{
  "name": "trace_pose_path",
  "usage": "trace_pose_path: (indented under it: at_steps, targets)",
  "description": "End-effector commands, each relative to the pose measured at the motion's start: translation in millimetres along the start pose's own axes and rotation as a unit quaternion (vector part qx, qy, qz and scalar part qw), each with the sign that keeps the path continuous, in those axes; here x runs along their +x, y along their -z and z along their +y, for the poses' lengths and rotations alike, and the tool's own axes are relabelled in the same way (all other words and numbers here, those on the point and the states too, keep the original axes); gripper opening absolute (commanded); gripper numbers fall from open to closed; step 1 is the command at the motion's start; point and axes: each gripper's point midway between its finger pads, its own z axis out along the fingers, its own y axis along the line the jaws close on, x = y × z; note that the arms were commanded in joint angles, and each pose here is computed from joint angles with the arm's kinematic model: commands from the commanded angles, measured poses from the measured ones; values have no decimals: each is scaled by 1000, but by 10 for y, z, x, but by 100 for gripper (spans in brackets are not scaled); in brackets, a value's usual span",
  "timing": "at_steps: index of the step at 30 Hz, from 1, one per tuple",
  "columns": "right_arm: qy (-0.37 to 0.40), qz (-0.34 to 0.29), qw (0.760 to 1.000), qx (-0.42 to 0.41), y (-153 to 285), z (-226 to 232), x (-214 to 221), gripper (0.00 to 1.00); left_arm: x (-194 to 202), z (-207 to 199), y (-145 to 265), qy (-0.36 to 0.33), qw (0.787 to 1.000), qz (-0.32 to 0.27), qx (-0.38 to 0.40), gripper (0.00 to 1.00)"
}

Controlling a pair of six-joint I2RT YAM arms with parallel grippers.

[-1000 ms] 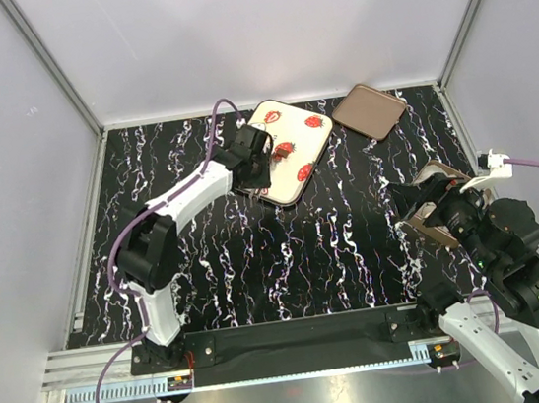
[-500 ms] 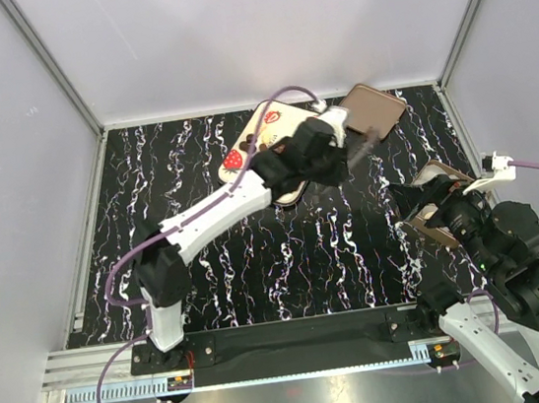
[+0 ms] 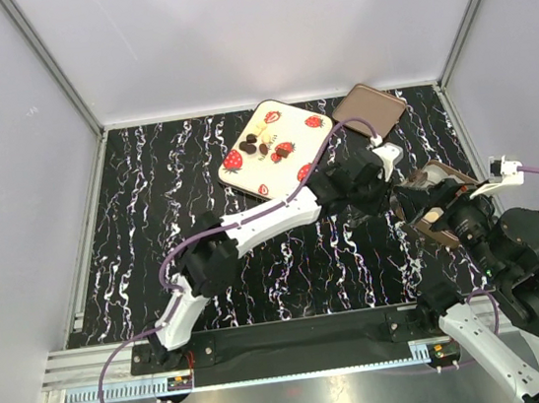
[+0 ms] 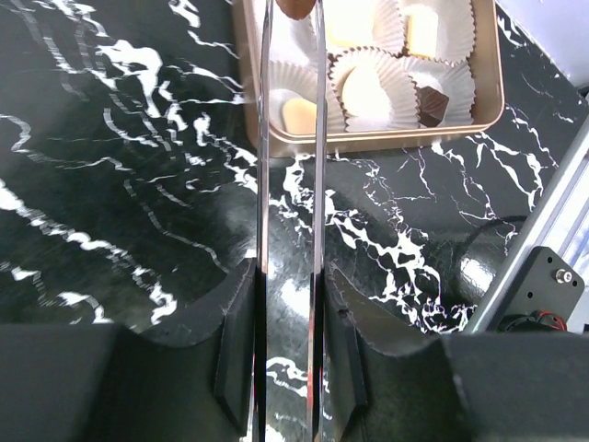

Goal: Pack the chocolate

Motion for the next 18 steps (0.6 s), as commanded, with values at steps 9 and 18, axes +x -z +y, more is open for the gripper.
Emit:
trace_pose_path:
  at_steps: [9,18]
  targets:
    - [13,-29,999,6,73,9,-195,99,-242,-176,-302,-20,997,-53,42,33]
    - [16,-27,999,11,44,-11,-180,99,-169,-144,-450,-26,998,-48,40,37]
